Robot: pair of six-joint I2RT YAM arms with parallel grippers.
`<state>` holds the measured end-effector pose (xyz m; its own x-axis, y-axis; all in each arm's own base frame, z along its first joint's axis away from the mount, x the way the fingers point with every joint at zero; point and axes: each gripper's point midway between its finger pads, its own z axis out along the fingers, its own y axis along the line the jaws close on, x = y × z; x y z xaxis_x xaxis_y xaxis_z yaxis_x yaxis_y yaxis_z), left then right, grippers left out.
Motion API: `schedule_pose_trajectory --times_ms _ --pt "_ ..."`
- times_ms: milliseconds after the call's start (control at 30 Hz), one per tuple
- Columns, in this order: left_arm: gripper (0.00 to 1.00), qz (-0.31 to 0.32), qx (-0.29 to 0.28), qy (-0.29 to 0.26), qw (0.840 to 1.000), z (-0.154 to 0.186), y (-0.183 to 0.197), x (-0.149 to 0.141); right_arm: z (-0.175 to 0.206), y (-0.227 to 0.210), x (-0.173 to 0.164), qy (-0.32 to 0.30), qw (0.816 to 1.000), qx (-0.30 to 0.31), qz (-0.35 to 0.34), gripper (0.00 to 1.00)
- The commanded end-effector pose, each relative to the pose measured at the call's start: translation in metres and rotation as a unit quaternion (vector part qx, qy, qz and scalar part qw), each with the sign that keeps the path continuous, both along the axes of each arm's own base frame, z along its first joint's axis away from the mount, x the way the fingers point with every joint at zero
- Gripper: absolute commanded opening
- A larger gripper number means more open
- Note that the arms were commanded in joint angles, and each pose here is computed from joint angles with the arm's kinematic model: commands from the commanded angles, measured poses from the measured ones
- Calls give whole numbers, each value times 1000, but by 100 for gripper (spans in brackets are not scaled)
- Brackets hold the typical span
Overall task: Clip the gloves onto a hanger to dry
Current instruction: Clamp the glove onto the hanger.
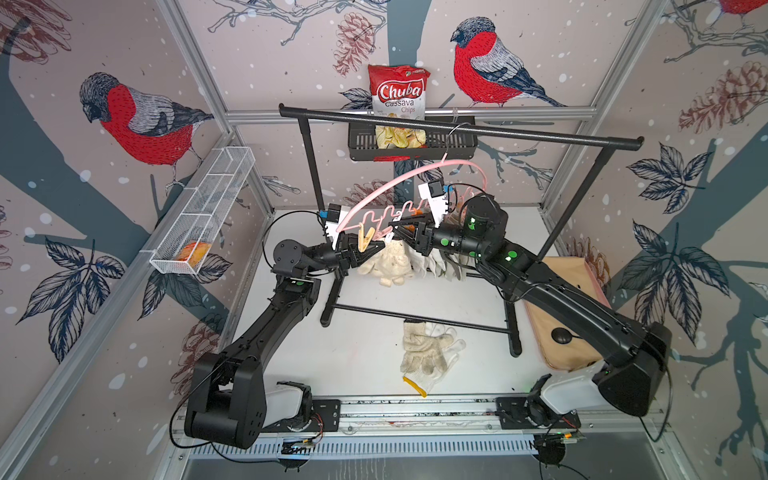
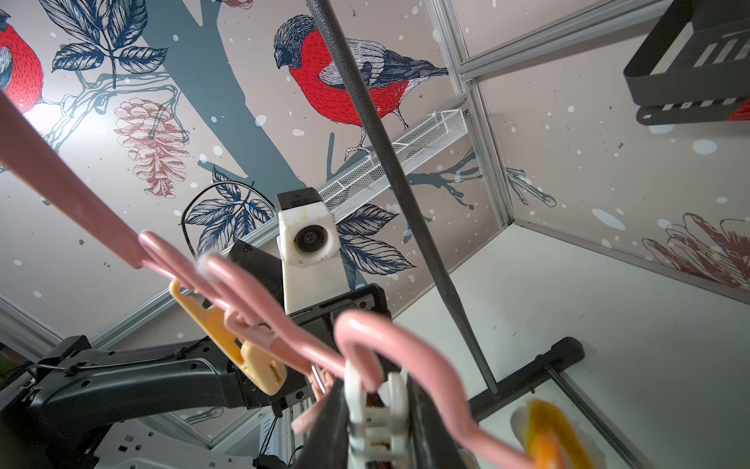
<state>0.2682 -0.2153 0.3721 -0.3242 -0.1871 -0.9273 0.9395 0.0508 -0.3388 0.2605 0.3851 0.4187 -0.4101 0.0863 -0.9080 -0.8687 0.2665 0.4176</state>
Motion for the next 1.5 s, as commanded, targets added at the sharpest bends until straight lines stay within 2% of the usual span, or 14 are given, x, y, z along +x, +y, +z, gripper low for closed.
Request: schedule_pose_trajectory --times_ms 0,700,900,1200,1267,1333,1467 --pt "0 1 -3 -28 1000 7 1 -4 -3 1 -1 -6 1000 -9 7 17" --pt "0 7 0 -37 999 14 3 -6 -8 2 -4 -15 999 -32 15 16" --pt "0 7 0 -36 999 13 3 -7 -4 1 -3 -23 999 -29 11 37" --pt "0 12 1 -36 999 10 3 -6 -2 -3 -2 -31 999 -33 0 55" --pt "6 18 3 -34 999 8 5 -4 -2 -5 -1 -30 999 -34 -5 60" --pt "16 27 2 -41 999 7 7 -3 -1 -8 -1 -32 999 -33 -11 64" --pt "30 71 -5 -49 996 4 18 3 0 -15 -3 -32 999 -30 -23 67"
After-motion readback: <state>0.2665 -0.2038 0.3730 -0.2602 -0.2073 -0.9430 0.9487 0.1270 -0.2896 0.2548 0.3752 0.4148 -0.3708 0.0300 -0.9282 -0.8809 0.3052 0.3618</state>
